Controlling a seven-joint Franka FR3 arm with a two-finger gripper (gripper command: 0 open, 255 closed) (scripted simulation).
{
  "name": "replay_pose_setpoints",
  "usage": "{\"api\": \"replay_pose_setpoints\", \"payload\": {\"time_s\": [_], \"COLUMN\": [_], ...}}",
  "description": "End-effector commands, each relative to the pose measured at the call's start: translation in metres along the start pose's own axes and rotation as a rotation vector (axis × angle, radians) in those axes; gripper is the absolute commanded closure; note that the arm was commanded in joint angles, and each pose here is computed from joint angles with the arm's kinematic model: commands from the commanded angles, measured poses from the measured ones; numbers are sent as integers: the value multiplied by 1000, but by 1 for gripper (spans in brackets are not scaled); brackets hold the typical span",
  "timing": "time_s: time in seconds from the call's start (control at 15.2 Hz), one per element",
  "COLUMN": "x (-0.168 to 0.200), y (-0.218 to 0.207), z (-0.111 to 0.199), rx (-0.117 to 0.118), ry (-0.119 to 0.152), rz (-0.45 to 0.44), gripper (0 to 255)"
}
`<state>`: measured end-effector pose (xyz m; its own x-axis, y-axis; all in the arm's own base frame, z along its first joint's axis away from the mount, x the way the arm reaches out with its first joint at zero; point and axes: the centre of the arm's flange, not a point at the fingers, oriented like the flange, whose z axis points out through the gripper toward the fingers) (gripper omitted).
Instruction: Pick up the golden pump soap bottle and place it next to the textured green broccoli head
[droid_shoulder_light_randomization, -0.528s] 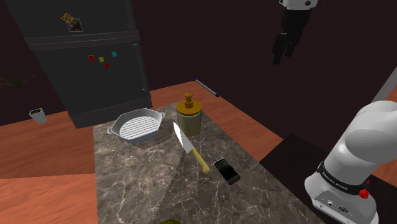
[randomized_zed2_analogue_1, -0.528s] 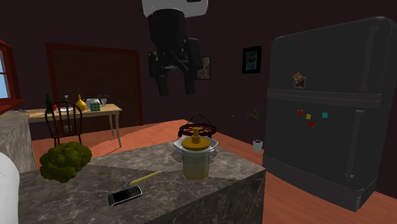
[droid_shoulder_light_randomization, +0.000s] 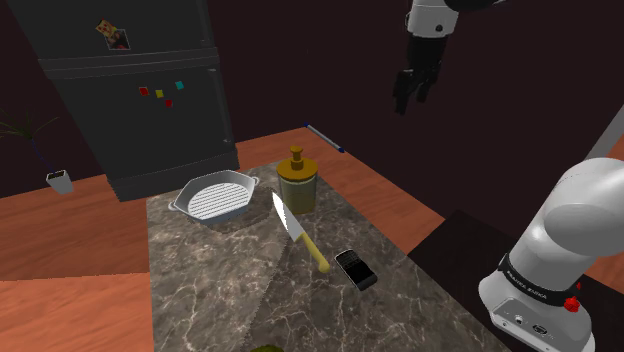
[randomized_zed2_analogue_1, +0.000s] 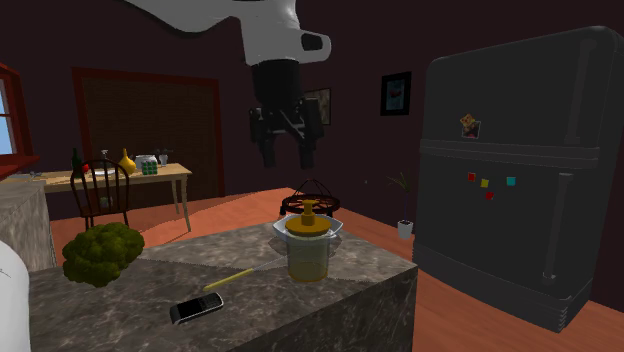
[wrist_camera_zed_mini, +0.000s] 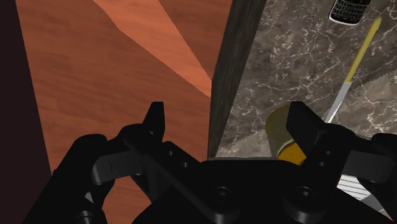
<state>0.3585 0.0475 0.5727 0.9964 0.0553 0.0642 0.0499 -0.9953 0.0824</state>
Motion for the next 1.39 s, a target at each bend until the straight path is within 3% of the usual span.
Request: {"api": "replay_pose_setpoints", "payload": {"time_s": [0.0, 1.32], "x": [20, 195], "y": [-17, -167], "z": [10, 117], "rx": [9, 84], "ry": [4, 35], "rz": [0, -2], "gripper": [0, 0]}}
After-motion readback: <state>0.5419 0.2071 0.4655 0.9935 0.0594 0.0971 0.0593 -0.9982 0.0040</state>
